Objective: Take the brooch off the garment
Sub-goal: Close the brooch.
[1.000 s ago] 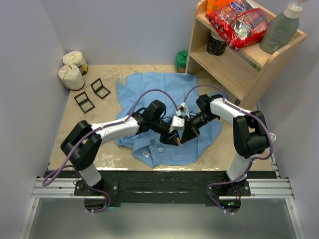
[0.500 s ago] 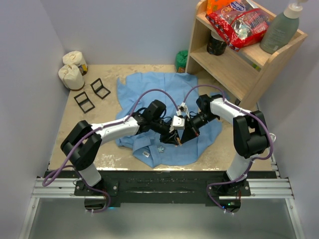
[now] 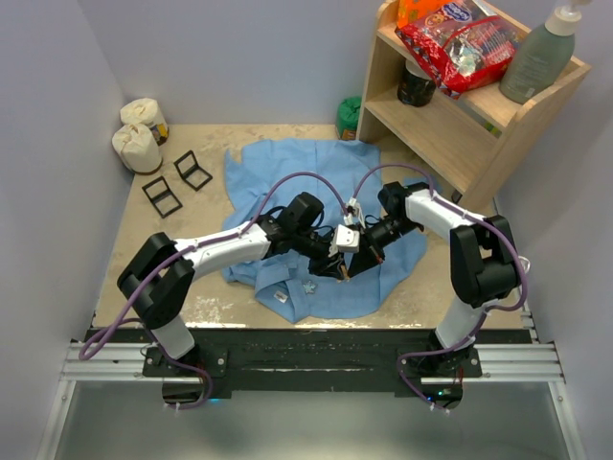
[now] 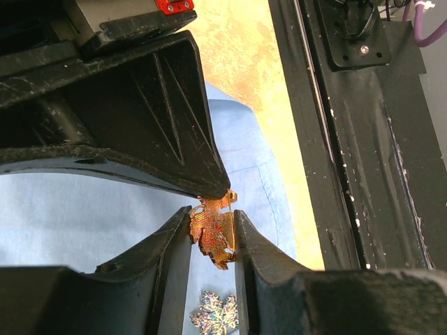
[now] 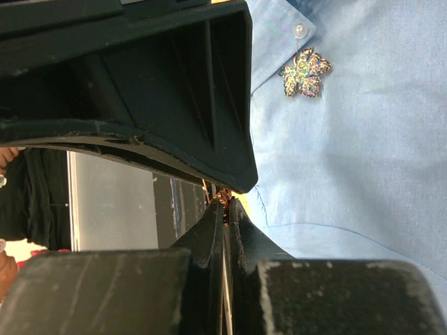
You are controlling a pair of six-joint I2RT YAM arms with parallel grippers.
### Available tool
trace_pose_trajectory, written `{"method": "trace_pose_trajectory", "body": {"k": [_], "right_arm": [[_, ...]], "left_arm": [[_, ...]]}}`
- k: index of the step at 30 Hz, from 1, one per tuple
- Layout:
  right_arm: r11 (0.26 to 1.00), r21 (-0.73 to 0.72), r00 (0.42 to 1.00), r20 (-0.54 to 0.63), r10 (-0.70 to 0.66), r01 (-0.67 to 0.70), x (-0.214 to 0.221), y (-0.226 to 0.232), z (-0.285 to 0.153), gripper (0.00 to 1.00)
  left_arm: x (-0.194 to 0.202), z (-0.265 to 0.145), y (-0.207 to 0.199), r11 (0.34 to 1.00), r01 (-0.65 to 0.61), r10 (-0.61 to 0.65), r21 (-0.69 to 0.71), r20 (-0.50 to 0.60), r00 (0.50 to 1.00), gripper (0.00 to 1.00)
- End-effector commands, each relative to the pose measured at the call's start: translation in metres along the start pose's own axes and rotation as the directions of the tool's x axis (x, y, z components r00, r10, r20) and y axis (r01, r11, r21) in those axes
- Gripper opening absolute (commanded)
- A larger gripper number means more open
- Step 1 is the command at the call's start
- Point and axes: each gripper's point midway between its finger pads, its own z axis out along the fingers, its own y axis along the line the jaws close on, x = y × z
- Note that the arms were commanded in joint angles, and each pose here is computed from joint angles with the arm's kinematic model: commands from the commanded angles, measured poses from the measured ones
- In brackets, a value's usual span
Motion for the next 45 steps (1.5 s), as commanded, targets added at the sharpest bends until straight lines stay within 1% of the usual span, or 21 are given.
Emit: {"method": "trace_pose_trajectory", "body": {"k": [1, 10, 15, 22, 33, 35, 39, 45], "right_arm": [[0.997, 0.019, 0.996, 0.057, -0.071, 0.07, -0.016, 0.005, -0.008, 0.0], [0.997, 0.022, 0.996, 0.058, -0.072, 0.07, -0.016, 0.005, -0.008, 0.0], [0.997, 0.022, 0.996, 0.06, -0.073, 0.072, -0.016, 0.005, -0.008, 0.0], [0.998, 0.021, 0.996, 0.06, -0.065, 0.064, -0.015, 0.004, -0.008, 0.0], [0.998, 0.022, 0.996, 0.058, -0.064, 0.063, -0.016, 0.004, -0.008, 0.0], [0.998, 0.021, 0.996, 0.058, -0.061, 0.06, -0.016, 0.004, -0.008, 0.0], [0.998, 0.023, 0.996, 0.059, -0.063, 0.062, -0.016, 0.003, -0.008, 0.0], [0.998, 0.024, 0.996, 0.059, -0.065, 0.064, -0.016, 0.004, -0.008, 0.0]], "left_arm": [[-0.006, -0.001, -0.018, 0.998, -0.02, 0.021, 0.063, -0.013, 1.0, 0.29], [-0.02, -0.009, -0.027, 0.994, -0.053, 0.051, 0.092, 0.021, 0.998, 0.43], [-0.024, -0.011, -0.029, 0.993, -0.058, 0.055, 0.101, 0.031, 0.998, 0.45], [-0.029, -0.011, -0.029, 0.993, -0.057, 0.053, 0.108, 0.042, 0.998, 0.45], [-0.034, -0.017, -0.036, 0.984, -0.038, 0.023, 0.174, 0.084, 0.996, 0.45], [-0.034, -0.018, -0.037, 0.983, -0.038, 0.023, 0.18, 0.09, 0.996, 0.46], [-0.033, -0.018, -0.038, 0.982, -0.036, 0.02, 0.184, 0.09, 0.996, 0.52], [-0.034, -0.018, -0.039, 0.981, -0.029, 0.011, 0.19, 0.095, 0.995, 0.56]]}}
